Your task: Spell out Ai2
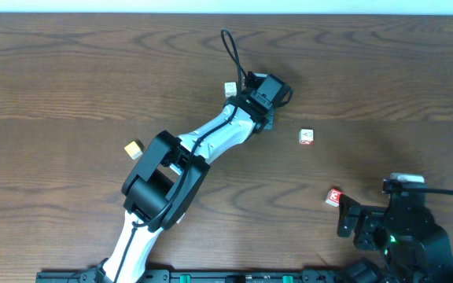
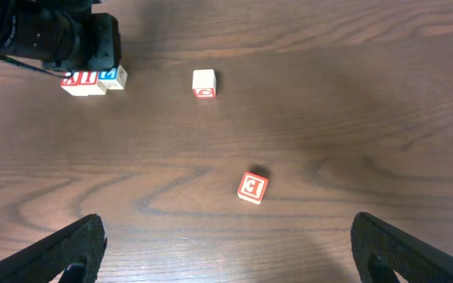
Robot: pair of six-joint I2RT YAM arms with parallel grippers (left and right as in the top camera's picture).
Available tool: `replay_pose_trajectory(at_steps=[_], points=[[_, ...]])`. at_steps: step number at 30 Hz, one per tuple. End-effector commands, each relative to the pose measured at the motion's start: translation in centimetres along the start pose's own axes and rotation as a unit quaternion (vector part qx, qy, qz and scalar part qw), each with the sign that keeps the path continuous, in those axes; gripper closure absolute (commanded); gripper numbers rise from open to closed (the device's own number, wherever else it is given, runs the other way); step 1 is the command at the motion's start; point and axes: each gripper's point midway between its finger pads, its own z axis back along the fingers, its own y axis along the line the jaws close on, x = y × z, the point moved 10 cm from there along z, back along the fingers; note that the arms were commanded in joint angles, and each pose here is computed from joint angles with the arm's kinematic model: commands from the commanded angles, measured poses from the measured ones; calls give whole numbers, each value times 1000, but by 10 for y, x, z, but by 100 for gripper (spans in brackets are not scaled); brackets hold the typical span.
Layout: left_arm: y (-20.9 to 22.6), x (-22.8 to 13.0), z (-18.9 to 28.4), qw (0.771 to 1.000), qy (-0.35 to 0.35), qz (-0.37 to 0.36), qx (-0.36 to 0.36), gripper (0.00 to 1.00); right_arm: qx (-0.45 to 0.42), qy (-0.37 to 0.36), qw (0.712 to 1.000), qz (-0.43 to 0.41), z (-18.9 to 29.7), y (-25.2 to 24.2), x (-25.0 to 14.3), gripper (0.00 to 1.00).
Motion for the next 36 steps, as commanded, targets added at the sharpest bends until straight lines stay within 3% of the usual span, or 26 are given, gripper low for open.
replay_pose_trajectory(at_steps=[1,27,36], points=[[1,4,-2,1000,-4,5,11,94,-4,-2,1000,-8,0,-1,0,1],[2,1,-2,1000,7,13,10,94,-4,-2,1000,-8,0,-1,0,1],[13,30,5,998,-41,9,36,94,-4,-2,1000,-8,0,-1,0,1]])
